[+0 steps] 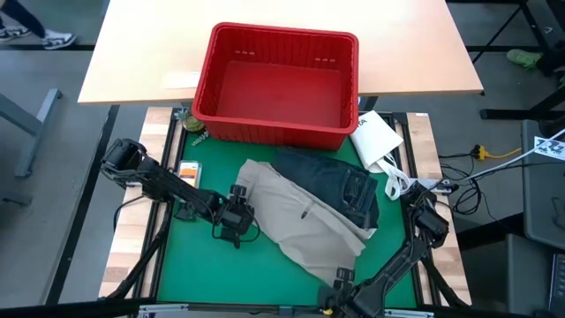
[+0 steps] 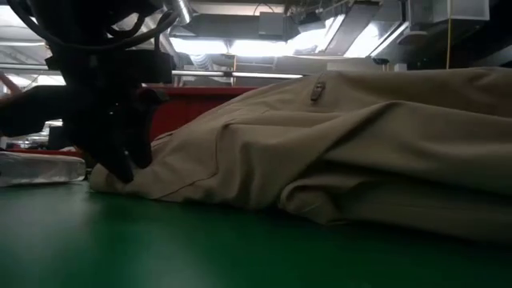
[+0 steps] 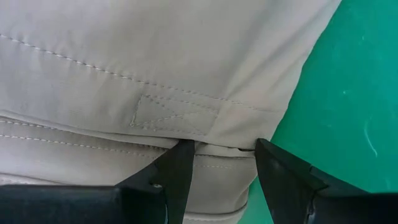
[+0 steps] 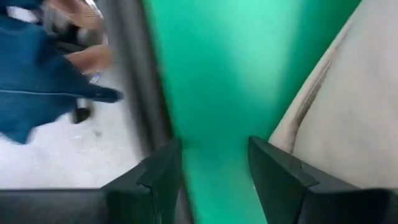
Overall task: Fold Laundry from Bin
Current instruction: Fold the gray shorts
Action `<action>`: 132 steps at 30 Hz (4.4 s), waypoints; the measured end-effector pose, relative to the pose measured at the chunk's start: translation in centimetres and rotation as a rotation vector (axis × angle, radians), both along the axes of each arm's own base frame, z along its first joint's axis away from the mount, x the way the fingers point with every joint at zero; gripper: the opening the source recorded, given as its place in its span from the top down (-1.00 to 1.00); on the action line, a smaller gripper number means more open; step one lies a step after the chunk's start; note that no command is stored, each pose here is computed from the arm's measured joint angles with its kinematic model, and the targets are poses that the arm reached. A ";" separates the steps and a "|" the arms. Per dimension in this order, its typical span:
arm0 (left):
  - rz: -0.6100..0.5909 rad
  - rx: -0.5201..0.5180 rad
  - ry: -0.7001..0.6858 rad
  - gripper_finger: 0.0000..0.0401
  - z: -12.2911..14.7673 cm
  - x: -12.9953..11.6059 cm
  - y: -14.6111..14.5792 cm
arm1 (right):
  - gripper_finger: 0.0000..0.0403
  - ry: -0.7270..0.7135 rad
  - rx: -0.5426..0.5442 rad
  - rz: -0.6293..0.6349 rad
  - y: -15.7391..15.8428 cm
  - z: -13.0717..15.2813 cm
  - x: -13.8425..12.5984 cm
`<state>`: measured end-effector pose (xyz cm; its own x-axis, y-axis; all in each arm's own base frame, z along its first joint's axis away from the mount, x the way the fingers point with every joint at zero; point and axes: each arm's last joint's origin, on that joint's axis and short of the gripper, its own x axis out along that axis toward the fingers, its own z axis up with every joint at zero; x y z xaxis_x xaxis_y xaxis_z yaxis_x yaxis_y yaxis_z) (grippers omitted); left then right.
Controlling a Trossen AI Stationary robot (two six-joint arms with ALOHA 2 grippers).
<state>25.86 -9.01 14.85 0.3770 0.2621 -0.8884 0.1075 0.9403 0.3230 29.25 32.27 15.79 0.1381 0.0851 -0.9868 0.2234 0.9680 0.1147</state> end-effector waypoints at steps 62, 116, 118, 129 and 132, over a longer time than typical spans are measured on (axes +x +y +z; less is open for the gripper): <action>-0.097 -0.007 0.104 0.16 2.5 -1.0 -2.4 | 0.09 0.017 0.114 0.056 0.9 2.2 0.7; 0.173 0.020 -0.248 0.16 10.2 6.8 9.5 | 0.09 0.419 -0.578 0.516 -17.9 3.9 6.5; 0.172 0.020 -0.248 0.16 10.2 6.8 9.4 | 0.09 0.403 -0.570 0.515 -17.7 4.3 6.7; 0.114 0.028 -0.158 0.16 9.9 5.9 7.4 | 0.09 0.259 -0.522 0.552 -15.9 8.1 6.3; 0.104 0.026 -0.148 0.16 10.2 5.3 6.8 | 0.09 0.232 -0.508 0.580 -14.3 8.6 5.7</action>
<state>31.19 -2.17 25.09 0.4730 0.3288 -0.8174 -0.0404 0.9349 0.3527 34.94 17.95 24.35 -0.0041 -0.3867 -0.9222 -0.3670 0.8584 -0.3584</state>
